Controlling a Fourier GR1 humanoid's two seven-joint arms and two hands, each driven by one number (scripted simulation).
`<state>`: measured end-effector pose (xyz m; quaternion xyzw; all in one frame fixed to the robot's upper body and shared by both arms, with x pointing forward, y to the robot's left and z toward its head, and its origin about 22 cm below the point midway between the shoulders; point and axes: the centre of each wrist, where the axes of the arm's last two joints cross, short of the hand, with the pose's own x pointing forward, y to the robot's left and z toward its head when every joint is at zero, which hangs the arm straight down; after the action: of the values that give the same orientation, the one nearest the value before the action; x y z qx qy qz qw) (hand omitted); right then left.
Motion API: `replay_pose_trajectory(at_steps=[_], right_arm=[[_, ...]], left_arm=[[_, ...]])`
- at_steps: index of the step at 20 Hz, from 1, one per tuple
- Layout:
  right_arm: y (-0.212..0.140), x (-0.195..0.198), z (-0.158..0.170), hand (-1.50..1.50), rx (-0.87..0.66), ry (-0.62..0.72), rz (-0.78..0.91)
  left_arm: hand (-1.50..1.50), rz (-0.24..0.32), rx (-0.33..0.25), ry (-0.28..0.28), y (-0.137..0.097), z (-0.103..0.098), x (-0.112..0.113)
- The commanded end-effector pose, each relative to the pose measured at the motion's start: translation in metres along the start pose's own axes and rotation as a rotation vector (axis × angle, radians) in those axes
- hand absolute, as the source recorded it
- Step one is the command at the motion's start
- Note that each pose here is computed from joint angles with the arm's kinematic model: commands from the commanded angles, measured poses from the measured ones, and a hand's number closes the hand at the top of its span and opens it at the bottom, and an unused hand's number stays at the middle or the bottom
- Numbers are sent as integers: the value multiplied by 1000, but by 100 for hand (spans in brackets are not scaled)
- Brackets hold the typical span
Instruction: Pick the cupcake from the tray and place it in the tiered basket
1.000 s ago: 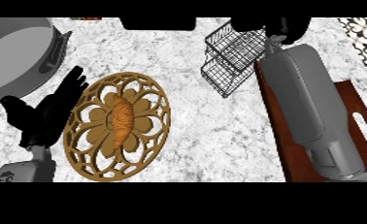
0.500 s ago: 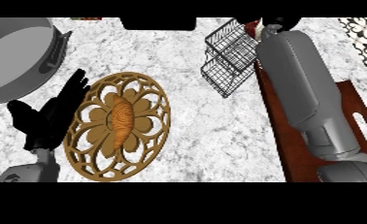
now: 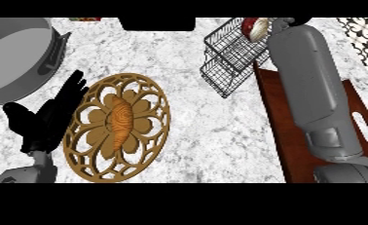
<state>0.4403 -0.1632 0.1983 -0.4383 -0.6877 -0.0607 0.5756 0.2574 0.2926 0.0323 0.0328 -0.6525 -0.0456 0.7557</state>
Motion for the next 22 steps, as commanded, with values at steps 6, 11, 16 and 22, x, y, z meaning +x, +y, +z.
replay_pose_trajectory(at_steps=[6, 11, 16, 22], right_arm=[[-51, 2, -10, -150, -176, 64, -297], [-109, -25, -25, -150, -337, 57, -293], [-192, -34, -20, -150, -396, 66, -297], [-274, -66, 10, -150, -422, 65, -268]], left_arm=[[0, 1, 22, 15, 1, 0, 0], [0, 4, 38, 18, 9, 7, -6], [0, 9, 29, 22, 7, 14, 2], [0, 17, 31, 17, 5, 24, -14]])
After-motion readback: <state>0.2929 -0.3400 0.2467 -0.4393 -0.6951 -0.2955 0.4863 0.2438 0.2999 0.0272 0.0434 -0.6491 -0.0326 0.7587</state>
